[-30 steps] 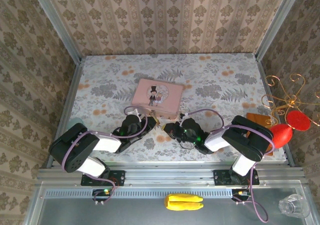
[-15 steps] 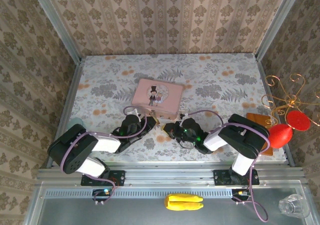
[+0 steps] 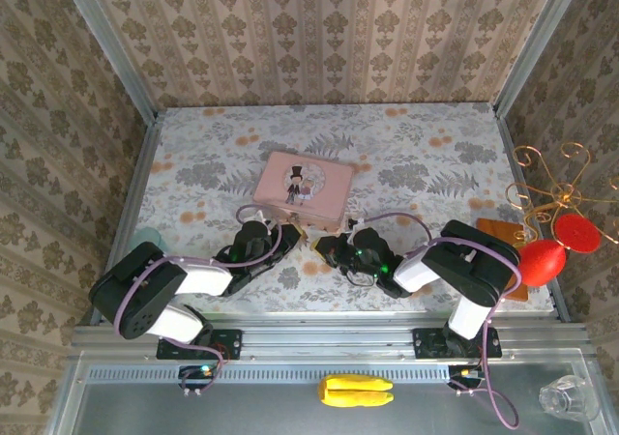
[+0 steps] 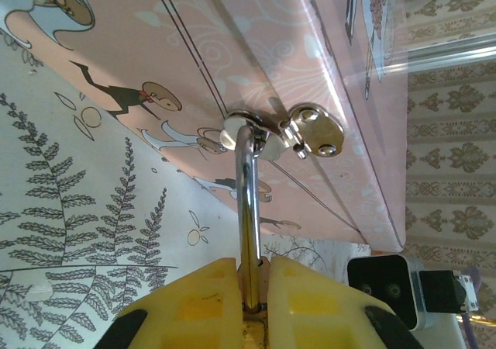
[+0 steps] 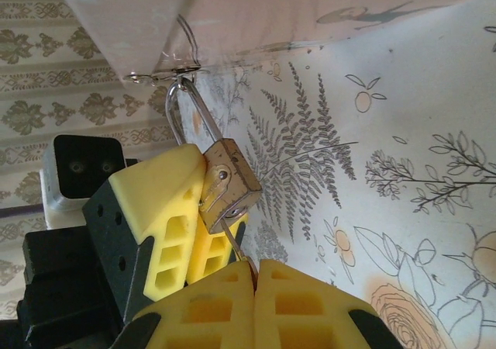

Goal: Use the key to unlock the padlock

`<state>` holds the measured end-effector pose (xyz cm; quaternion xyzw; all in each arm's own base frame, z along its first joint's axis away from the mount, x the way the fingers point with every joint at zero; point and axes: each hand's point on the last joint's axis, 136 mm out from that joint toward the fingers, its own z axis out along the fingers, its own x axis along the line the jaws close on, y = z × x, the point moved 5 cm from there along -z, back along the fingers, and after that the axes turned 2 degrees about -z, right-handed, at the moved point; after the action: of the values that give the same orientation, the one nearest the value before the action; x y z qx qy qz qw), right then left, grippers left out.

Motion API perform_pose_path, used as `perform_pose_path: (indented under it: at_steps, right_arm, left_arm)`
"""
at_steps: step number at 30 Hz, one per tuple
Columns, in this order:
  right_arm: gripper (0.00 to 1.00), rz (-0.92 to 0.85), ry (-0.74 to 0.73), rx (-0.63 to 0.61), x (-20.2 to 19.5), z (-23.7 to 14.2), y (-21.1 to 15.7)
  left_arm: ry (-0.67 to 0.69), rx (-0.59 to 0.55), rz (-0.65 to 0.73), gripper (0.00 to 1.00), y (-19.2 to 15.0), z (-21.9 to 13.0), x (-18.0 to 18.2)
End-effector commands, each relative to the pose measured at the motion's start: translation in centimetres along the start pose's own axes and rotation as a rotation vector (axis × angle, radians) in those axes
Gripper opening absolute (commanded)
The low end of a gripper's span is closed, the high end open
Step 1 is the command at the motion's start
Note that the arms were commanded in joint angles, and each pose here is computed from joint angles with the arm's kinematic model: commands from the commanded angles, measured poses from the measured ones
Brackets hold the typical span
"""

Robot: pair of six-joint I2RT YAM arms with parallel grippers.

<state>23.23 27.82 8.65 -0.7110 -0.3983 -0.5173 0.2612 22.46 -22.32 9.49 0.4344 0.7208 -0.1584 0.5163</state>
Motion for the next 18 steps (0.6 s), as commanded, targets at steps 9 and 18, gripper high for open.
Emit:
perform_pose_path:
  at_steps: [9, 18]
  right_arm:
    - [0.0, 0.013, 0.031, -0.021, 0.01, 0.08, 0.39]
    - [0.0, 0.015, 0.009, -0.029, -0.58, -0.54, 0.18]
  left_arm:
    - [-0.101, -0.087, -0.011, 0.0, 0.97, -0.77, -2.65]
    - [-0.098, -0.091, -0.016, 0.0, 0.99, -0.63, -2.61]
